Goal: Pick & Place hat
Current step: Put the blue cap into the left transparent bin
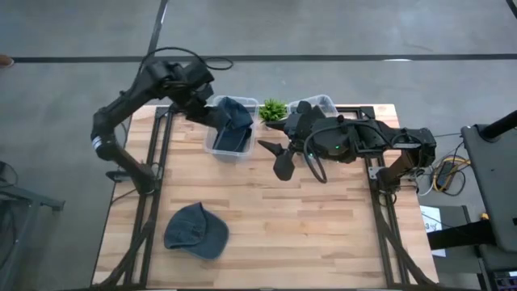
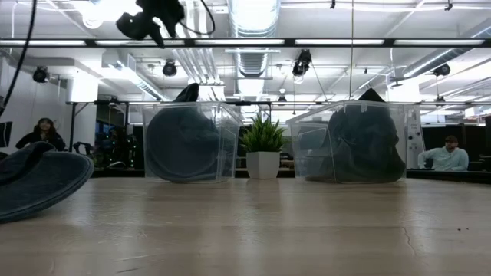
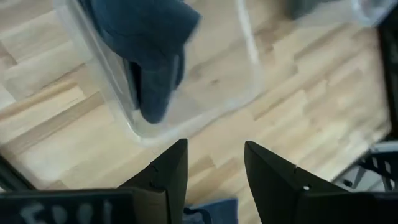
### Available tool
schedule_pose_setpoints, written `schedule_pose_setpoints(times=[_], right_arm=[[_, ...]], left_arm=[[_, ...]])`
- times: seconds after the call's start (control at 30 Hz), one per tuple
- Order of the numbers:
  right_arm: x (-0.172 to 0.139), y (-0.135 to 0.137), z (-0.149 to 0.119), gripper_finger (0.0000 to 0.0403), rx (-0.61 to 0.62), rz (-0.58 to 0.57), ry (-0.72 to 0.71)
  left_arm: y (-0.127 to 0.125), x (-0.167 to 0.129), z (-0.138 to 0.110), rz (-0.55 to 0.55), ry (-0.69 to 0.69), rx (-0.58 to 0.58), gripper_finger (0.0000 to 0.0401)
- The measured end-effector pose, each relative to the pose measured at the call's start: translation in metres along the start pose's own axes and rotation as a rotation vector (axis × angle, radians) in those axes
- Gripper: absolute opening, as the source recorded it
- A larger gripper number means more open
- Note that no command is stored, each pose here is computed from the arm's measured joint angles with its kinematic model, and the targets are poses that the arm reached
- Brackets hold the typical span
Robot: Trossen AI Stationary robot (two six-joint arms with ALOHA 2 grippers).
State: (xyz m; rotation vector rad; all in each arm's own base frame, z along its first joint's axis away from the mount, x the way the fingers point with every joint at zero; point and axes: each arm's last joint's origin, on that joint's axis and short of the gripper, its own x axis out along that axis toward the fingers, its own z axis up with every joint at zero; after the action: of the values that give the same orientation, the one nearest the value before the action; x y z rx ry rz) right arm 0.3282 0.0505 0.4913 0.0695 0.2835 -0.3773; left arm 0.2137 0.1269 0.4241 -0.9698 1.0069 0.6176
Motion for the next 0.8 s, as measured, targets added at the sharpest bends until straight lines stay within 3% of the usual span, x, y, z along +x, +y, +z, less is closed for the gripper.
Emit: schedule_pose_setpoints(times=[0.17, 0.47, 0.63, 0.8], right_arm=[[0.0, 0.0, -0.001, 0.0233, -0.005, -0.001, 0.008], [-0.001, 0.0, -0.003, 0.0233, -0.017, 0.006, 0.035], [-0.003, 0.003, -0.008, 0.0233, -0.041, 0.026, 0.073], [-0.008, 0.006, -0.008, 0.0233, -0.024, 0.089, 0.087]], left_arm=[[-0.009, -0.02, -0.027, -0.077, -0.019, 0.08, 0.0149], [-0.023, -0.035, -0.06, -0.204, 0.053, 0.088, 0.0149], [-0.037, -0.032, -0.075, -0.221, 0.091, 0.229, 0.0149], [-0.06, -0.02, -0.089, -0.221, 0.089, 0.448, 0.0149]])
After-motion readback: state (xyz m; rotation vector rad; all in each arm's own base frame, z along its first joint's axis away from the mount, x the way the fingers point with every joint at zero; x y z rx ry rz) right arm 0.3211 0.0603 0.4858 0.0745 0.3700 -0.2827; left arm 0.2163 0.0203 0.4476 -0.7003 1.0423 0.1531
